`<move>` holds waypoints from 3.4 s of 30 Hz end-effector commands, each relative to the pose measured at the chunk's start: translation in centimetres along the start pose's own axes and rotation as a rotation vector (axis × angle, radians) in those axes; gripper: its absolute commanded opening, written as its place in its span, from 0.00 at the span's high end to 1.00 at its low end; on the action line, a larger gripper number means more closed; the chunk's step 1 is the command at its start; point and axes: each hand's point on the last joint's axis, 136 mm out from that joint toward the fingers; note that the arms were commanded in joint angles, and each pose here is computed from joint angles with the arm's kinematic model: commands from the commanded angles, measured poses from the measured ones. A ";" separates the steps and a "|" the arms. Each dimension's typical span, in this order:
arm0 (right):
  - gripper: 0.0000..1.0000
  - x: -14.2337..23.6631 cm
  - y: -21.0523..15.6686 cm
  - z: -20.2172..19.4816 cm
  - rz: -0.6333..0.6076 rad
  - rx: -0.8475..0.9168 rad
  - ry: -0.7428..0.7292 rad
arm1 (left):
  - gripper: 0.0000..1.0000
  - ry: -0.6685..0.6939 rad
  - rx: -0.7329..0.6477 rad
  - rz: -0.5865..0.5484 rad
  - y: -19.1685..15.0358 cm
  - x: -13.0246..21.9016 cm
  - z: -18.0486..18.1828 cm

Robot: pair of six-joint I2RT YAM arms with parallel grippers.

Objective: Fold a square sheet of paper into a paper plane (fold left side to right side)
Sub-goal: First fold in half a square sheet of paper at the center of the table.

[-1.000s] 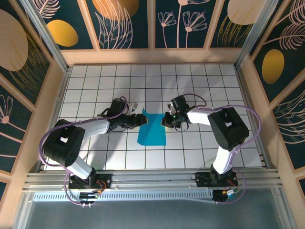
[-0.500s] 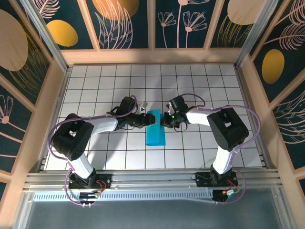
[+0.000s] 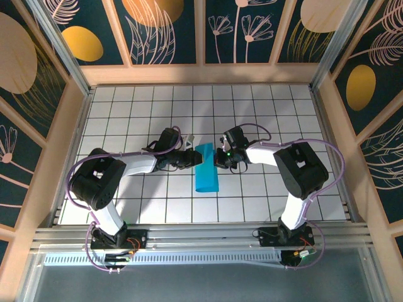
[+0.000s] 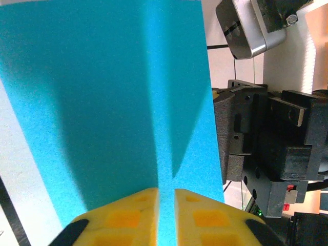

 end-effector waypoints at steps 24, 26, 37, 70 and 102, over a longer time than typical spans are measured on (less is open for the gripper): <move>0.68 7.3 2.4 0.2 -0.142 0.013 0.088 | 0.95 0.050 0.007 0.010 -0.9 -0.3 1.3; 0.60 7.9 1.8 1.6 -0.126 0.032 0.178 | 0.96 0.048 0.006 0.009 -0.9 -0.3 1.3; 0.50 5.3 -1.0 4.4 0.014 0.042 0.326 | 0.96 0.044 0.002 0.010 -0.8 -0.3 1.2; 1.00 1.9 -1.1 1.4 0.029 -0.018 0.124 | 0.52 0.250 0.013 -0.061 -0.4 3.2 2.6; 1.00 1.5 -1.4 1.3 0.044 -0.012 0.106 | 0.52 0.327 0.024 0.078 -2.0 -1.2 5.2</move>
Point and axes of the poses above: each hand's point on the last joint's axis, 136 mm out from that joint toward the fingers, its own x axis back along the fingers, its own z axis along the line the jaws close on, y = z × x, and after that the axes turned 13 degrees about -x, right-handed
